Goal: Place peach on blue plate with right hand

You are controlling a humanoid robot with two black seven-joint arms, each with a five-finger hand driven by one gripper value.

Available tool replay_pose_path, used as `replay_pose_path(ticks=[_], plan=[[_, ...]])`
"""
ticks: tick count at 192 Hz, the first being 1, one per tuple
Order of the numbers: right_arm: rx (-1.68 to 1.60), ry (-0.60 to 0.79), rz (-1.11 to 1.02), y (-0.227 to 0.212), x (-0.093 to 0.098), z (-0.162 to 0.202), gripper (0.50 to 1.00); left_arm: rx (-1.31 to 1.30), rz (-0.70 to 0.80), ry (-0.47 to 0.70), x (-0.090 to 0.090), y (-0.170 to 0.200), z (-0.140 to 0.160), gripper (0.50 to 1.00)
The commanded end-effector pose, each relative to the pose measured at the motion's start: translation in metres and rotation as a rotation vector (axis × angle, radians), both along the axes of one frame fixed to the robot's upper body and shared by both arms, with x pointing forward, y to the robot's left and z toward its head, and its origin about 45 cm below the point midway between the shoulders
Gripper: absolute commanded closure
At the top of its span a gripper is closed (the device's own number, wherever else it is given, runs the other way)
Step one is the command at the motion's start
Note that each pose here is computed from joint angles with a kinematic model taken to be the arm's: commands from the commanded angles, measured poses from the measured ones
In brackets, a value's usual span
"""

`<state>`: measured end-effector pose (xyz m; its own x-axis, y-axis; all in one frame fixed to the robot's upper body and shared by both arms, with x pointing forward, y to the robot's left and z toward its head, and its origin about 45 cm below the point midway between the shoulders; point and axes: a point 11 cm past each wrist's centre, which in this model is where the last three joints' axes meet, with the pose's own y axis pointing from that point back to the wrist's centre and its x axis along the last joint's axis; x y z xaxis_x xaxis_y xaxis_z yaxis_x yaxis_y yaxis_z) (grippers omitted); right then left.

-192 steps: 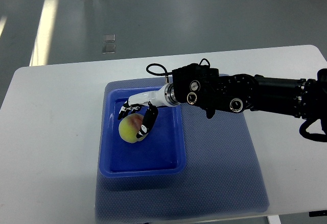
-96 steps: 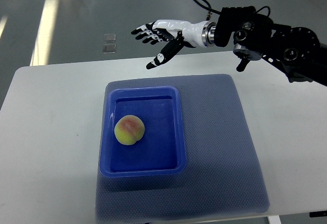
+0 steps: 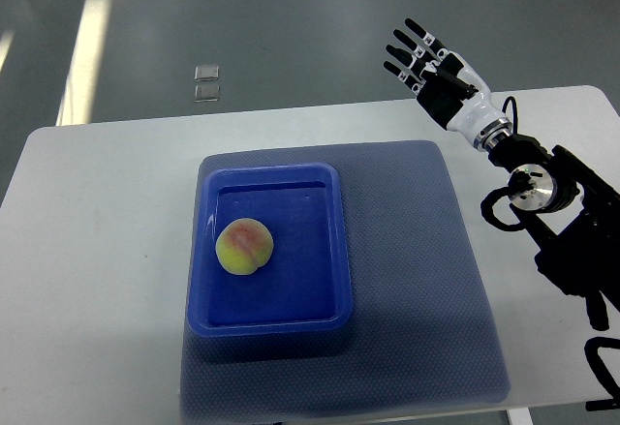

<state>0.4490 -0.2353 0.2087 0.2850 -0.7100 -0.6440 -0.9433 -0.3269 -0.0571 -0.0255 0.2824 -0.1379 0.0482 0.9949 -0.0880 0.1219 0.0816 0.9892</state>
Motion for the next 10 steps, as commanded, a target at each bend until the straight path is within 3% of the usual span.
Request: replay_pose_path(ticks=[1,10], plan=[[0.087,0.048,-0.053,-0.0063,-0.0037,-0.0168,0.576,0.000,0.002,0.000,-0.0001,0.0001,0.0000,0.500],[0.120,0.046,-0.082,-0.0098,-0.0036,-0.0182,0.576,0.002,0.002,0.000,0.0000,0.0007,0.0000,0.500]])
